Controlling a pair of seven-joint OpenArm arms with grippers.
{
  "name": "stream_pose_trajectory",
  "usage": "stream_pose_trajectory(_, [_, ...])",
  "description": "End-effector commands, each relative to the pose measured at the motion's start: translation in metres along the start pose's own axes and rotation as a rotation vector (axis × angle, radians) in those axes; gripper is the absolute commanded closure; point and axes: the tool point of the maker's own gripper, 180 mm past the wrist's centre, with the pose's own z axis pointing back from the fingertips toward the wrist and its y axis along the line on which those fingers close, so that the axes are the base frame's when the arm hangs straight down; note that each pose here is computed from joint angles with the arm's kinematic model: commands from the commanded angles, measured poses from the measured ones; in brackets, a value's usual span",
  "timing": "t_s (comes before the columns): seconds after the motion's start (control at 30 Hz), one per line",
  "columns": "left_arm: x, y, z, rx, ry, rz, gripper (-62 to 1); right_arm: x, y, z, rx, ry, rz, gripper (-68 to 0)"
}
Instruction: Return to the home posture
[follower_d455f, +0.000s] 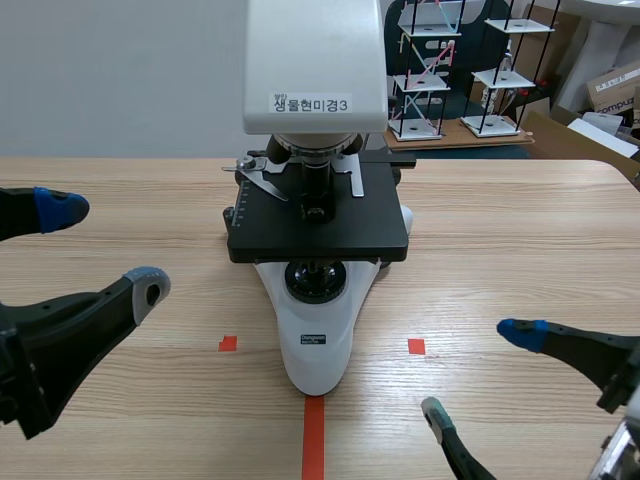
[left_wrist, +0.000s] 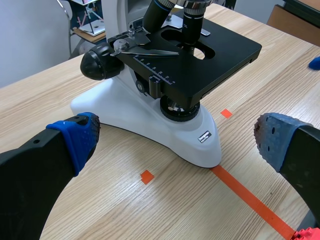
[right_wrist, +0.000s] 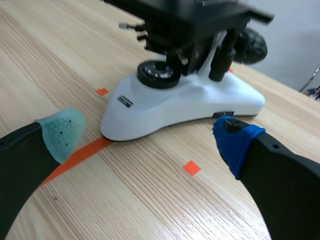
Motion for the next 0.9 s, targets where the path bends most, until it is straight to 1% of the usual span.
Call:
stream_pose_trajectory(0.0, [0.007, -0.003, 0.000, -0.002, -0.029, 0.008, -62.3, 0.018, -0.003, 0.001, -0.002, -0.040, 0.017, -56.8])
stream_pose_trajectory(0.1, [0.007, -0.003, 0.000, -0.002, -0.029, 0.008, -62.3, 0.043, 0.000, 0.003, 0.020, -0.061, 0.043, -56.9])
stream_pose_trajectory(0.2, [0.007, -0.003, 0.000, -0.002, -0.029, 0.008, -62.3, 0.067, -0.005, 0.001, 0.019, -0.094, 0.101, -56.9])
stream_pose_trajectory(0.23, [0.007, -0.003, 0.000, -0.002, -0.029, 0.008, -62.3, 0.073, -0.008, 0.000, 0.012, -0.105, 0.115, -56.9])
stream_pose_trajectory(0.3, [0.007, -0.003, 0.000, -0.002, -0.029, 0.008, -62.3, 0.079, -0.019, -0.001, -0.021, -0.110, 0.118, -56.9])
stream_pose_trajectory(0.4, [0.007, -0.003, 0.000, -0.002, -0.029, 0.008, -62.3, 0.076, -0.032, -0.002, -0.063, -0.083, 0.112, -56.9])
stream_pose_trajectory(0.5, [0.007, -0.003, 0.000, -0.002, -0.029, 0.008, -62.3, 0.069, -0.034, -0.003, -0.065, -0.044, 0.115, -56.9])
stream_pose_trajectory(0.63, [0.007, -0.003, 0.000, -0.002, -0.029, 0.008, -62.3, 0.068, -0.032, -0.003, -0.051, -0.041, 0.103, -56.9])
stream_pose_trajectory(0.87, [0.007, -0.003, 0.000, -0.002, -0.029, 0.008, -62.3, 0.068, -0.032, -0.003, -0.051, -0.041, 0.103, -56.9])
